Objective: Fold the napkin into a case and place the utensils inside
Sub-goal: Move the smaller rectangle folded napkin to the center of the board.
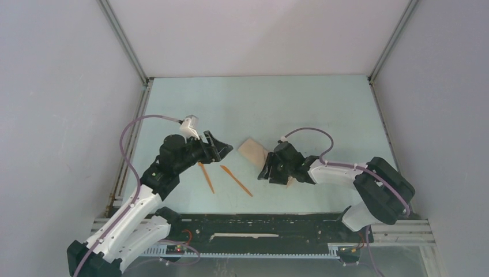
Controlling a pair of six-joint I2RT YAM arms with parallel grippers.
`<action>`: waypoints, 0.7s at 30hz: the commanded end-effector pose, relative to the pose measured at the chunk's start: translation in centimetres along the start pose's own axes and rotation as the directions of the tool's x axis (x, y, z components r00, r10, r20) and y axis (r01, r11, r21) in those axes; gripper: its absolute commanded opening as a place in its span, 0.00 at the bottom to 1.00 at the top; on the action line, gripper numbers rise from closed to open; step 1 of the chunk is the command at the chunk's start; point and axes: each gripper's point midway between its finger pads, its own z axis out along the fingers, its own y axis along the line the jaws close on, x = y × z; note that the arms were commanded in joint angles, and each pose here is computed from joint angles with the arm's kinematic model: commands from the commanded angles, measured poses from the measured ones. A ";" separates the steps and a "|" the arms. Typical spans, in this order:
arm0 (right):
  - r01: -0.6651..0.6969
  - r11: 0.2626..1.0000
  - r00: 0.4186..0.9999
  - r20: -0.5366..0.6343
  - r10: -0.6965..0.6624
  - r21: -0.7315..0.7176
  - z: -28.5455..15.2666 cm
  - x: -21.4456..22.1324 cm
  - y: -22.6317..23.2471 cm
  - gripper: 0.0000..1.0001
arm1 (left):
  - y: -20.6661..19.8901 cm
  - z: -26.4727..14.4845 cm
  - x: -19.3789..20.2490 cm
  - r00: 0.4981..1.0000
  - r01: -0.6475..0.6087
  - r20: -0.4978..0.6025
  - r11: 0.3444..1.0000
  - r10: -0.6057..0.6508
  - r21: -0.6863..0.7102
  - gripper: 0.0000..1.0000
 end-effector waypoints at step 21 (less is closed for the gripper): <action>-0.076 0.994 0.974 0.206 0.092 -0.083 6.1 -34.8 -1.8 0.65 | -2.0 -3.1 0.5 0.998 -0.037 -0.053 0.997 0.040 0.064 0.77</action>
